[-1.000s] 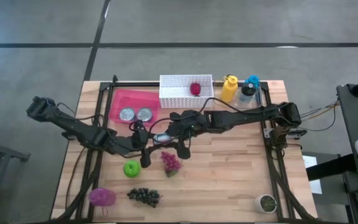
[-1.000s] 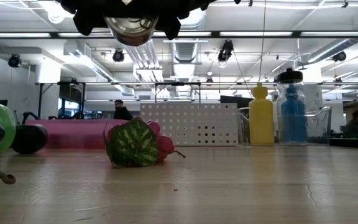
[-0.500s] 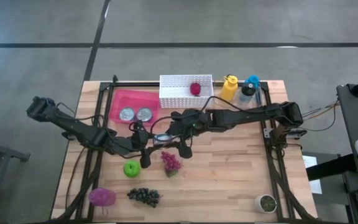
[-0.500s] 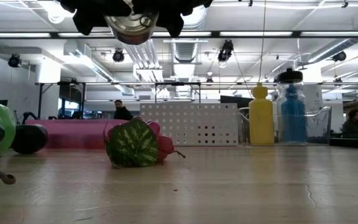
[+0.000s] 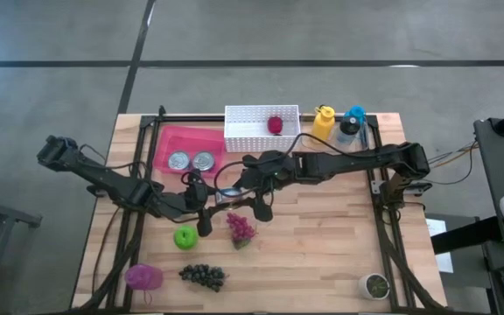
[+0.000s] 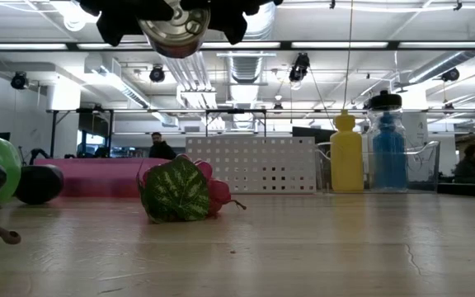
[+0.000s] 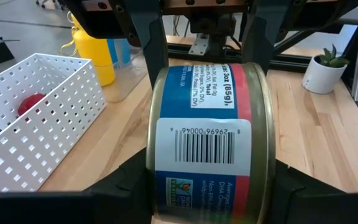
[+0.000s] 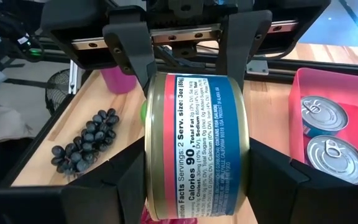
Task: Pick & Place Food Item
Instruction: Put the blue pink tuna can into the pink bin
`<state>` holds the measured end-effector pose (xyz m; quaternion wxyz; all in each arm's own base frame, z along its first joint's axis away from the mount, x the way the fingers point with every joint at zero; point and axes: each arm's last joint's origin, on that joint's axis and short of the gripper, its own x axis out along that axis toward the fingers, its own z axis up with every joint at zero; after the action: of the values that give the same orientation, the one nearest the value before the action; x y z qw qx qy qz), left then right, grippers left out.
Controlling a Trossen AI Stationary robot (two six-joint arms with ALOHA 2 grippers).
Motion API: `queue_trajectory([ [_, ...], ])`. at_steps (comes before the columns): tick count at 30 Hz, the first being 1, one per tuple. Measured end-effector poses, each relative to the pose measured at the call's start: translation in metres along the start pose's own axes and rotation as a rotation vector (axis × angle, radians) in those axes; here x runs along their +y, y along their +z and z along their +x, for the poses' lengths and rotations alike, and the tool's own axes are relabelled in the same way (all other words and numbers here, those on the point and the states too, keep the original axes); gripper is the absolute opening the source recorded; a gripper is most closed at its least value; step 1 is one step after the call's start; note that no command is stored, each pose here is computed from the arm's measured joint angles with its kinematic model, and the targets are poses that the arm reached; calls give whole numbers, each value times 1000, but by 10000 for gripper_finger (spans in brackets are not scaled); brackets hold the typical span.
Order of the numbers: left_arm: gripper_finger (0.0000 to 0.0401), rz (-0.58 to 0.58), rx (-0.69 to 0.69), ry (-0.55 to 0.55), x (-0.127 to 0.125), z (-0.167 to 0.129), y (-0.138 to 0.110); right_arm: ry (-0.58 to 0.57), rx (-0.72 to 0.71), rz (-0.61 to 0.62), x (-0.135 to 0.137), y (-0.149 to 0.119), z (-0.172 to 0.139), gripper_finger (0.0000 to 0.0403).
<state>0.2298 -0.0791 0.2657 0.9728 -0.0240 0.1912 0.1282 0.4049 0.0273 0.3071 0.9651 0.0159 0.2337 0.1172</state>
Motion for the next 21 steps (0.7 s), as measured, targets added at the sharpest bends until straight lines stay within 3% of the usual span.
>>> queue_trajectory([
  [21,185,-4,0,-4,0,0,0,1,-8,-4,0,2,-3,215],
])
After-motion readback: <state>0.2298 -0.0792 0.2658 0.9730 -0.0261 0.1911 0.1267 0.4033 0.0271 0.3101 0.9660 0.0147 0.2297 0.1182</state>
